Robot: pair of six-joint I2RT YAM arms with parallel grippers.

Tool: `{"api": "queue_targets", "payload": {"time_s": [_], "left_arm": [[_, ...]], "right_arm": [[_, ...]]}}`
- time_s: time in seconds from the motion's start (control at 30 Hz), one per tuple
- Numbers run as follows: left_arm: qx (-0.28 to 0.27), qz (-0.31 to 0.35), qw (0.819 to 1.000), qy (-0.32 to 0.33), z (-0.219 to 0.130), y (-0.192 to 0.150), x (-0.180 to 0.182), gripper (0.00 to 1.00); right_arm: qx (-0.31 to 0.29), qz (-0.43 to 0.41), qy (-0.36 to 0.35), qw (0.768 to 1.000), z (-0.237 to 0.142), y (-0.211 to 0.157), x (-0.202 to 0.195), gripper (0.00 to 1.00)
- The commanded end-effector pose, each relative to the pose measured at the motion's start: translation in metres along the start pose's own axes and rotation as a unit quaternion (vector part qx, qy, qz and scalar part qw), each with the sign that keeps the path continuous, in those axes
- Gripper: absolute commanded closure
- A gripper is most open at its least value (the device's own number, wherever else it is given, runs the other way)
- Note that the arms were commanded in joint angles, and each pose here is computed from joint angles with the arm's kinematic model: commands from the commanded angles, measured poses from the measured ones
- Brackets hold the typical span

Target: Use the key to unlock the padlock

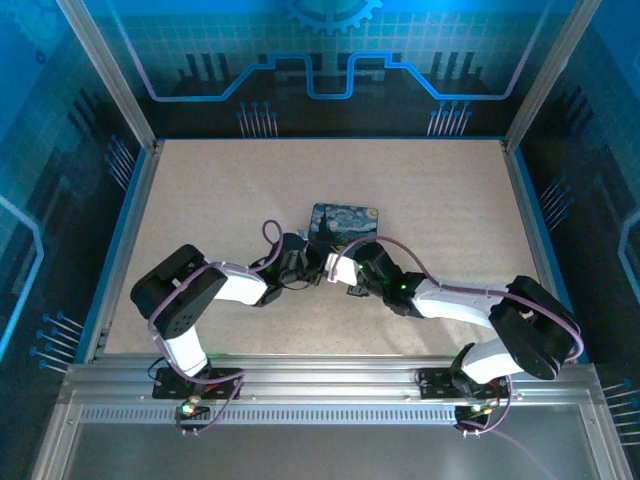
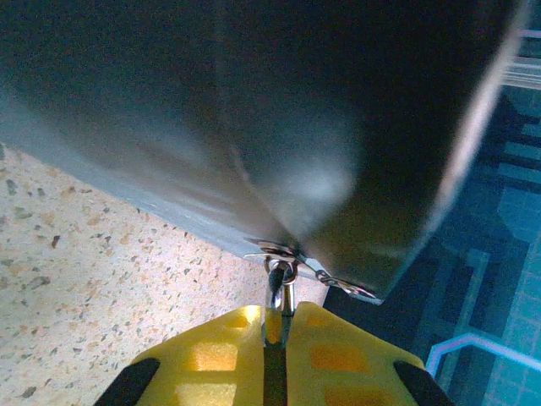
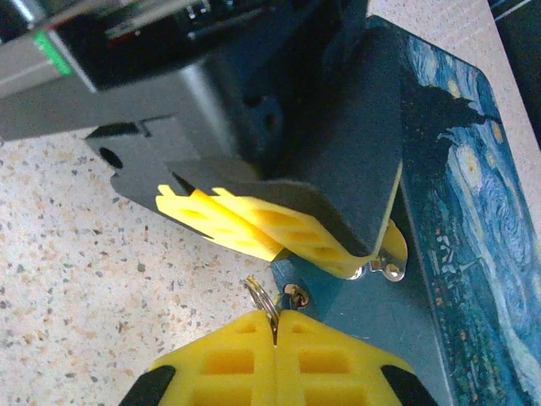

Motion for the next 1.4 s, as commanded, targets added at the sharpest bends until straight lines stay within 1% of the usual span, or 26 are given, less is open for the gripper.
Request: {"api": "queue_targets", "payload": {"time_s": [0.0,0.17,0.2,0.23,0.43,0.57,0.67,0.73,0.8,0.87,0.9,1.0,1.13,1.2,1.37], "left_arm": [[0.01,0.013,0.999,-0.051,-0.003,-0.003,-0.033,1.0],[0.009,0.012,0.998,-0.054,-0.003,-0.003,-0.035,1.0],[0.009,0.012,0.998,-0.054,-0.004,-0.003,-0.034,1.0],[0.009,0.012,0.998,-0.053,-0.004,-0.003,-0.034,1.0],[0.011,0.014,0.999,-0.047,-0.002,-0.004,-0.029,1.0],[0.01,0.016,0.999,-0.041,0.002,-0.004,-0.023,1.0],[0.009,0.027,0.999,-0.033,0.007,-0.003,-0.021,0.99],[0.012,0.035,0.999,-0.026,0.009,-0.004,-0.019,0.93],[0.009,0.04,0.999,-0.02,0.009,-0.003,-0.017,0.9],[0.005,0.046,0.999,-0.015,0.008,-0.002,-0.015,0.83],[0.002,0.05,0.999,-0.01,0.007,-0.002,-0.012,0.77],[-0.011,0.063,0.998,0.002,0.004,0.001,-0.007,0.69],[-0.016,0.081,0.997,0.006,-0.002,0.005,-0.011,0.53],[-0.016,0.104,0.994,0.016,-0.008,0.007,-0.014,0.49],[-0.031,0.175,0.981,0.081,-0.036,0.017,-0.022,0.4]], "right_arm": [[-0.032,0.056,-0.016,0.998,-0.003,0.027,-0.008,1.0],[-0.04,0.117,-0.008,0.992,-0.001,0.03,-0.006,1.0],[-0.036,0.127,-0.004,0.991,0.001,0.026,-0.003,1.0],[-0.05,0.14,-0.005,0.989,0.002,0.029,-0.004,1.0],[-0.06,0.18,0.015,0.982,0.007,0.023,0.004,1.0],[-0.049,0.217,0.035,0.974,0.012,0.012,0.007,1.0],[-0.042,0.255,0.057,0.964,0.017,0.001,0.01,1.0],[-0.041,0.283,0.074,0.955,0.02,-0.006,0.011,1.0],[-0.043,0.308,0.087,0.947,0.022,-0.011,0.011,1.0],[-0.042,0.325,0.092,0.94,0.024,-0.016,0.011,1.0],[-0.04,0.332,0.093,0.938,0.025,-0.018,0.01,1.0],[-0.046,0.355,0.093,0.929,0.025,-0.021,0.007,1.0],[-0.048,0.374,0.101,0.921,0.025,-0.027,0.006,1.0],[-0.048,0.387,0.106,0.915,0.025,-0.029,0.005,1.0],[-0.06,0.445,0.127,0.885,0.022,-0.033,-0.002,1.0]]}}
Point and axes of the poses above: each hand's point on the last joint's axis, 136 mm out from that joint toward the fingers, its own z axis out along the fingers, its own x axis along the line the jaws close on, y = z × x, the point moved 3 cm from there along -z, back along the fingers, and after that the axes turned 12 degrees about z, right-handed, at the moved point
